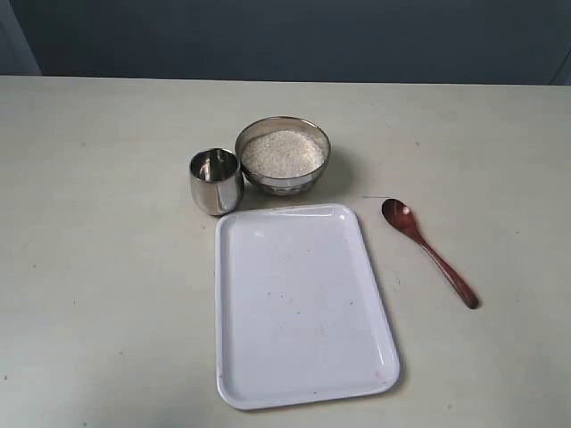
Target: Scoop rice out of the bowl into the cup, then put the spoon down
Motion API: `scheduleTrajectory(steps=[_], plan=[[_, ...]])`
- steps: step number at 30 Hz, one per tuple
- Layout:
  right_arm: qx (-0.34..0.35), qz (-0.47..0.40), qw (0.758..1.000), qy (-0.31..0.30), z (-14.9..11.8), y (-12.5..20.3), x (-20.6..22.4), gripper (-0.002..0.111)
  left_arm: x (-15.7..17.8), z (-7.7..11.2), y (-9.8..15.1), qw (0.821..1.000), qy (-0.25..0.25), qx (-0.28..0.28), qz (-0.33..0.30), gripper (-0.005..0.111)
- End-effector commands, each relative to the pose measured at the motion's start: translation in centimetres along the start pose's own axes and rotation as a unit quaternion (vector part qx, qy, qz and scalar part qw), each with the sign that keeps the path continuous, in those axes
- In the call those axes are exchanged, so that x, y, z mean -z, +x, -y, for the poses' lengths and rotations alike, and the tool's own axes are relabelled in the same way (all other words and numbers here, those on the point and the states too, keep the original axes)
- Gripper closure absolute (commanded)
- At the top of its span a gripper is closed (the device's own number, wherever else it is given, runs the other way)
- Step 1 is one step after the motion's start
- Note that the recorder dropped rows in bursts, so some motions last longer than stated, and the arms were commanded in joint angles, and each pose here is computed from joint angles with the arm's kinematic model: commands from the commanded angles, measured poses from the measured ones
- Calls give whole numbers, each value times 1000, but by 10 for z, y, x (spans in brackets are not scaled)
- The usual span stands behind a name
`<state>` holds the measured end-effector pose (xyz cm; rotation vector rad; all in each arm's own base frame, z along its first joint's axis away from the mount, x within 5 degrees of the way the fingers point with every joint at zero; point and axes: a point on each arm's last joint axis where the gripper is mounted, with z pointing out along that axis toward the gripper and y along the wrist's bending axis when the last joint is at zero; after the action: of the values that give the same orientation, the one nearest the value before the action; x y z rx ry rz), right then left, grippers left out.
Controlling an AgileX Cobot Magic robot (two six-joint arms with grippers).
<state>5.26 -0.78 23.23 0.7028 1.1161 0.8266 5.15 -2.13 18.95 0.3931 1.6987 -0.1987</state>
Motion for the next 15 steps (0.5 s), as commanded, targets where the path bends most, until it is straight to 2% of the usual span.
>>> scheduleTrajectory(steps=[1, 3, 5, 6, 8, 9, 11, 13, 14, 15], plan=[[-143, 32, 989, -30, -4, -6, 1, 109, 1, 0, -2, 1000, 0, 2, 11, 106], [-167, 49, 983, -57, -8, -11, 1, 109, 1, 0, -2, 1000, 0, 2, 11, 106], [-129, 80, 982, -113, -26, -22, 3, 109, 1, 0, -2, 1000, 0, 2, 11, 106], [-87, 94, 982, -140, -39, -29, 4, 109, 1, 0, -2, 1000, 0, 2, 11, 106], [55, 108, 977, -176, -69, -41, 7, 109, 1, 0, -2, 1000, 0, 2, 11, 106], [255, 99, 947, -165, -98, -50, 6, 109, 1, 0, -2, 1000, 0, 2, 11, 106], [399, 69, 906, -120, -122, -63, -1, 109, 1, 0, -2, 1000, 0, 2, 11, 106], [498, 23, 866, -35, -144, -83, -22, 109, 1, 0, -2, 1000, 0, 2, 11, 106], [513, 1, 859, -5, -145, -86, -31, 109, 1, 0, -2, 1000, 0, 2, 11, 106], [554, -41, 830, 46, -150, -93, -49, 109, 1, 0, -2, 1000, 0, 2, 11, 106]])
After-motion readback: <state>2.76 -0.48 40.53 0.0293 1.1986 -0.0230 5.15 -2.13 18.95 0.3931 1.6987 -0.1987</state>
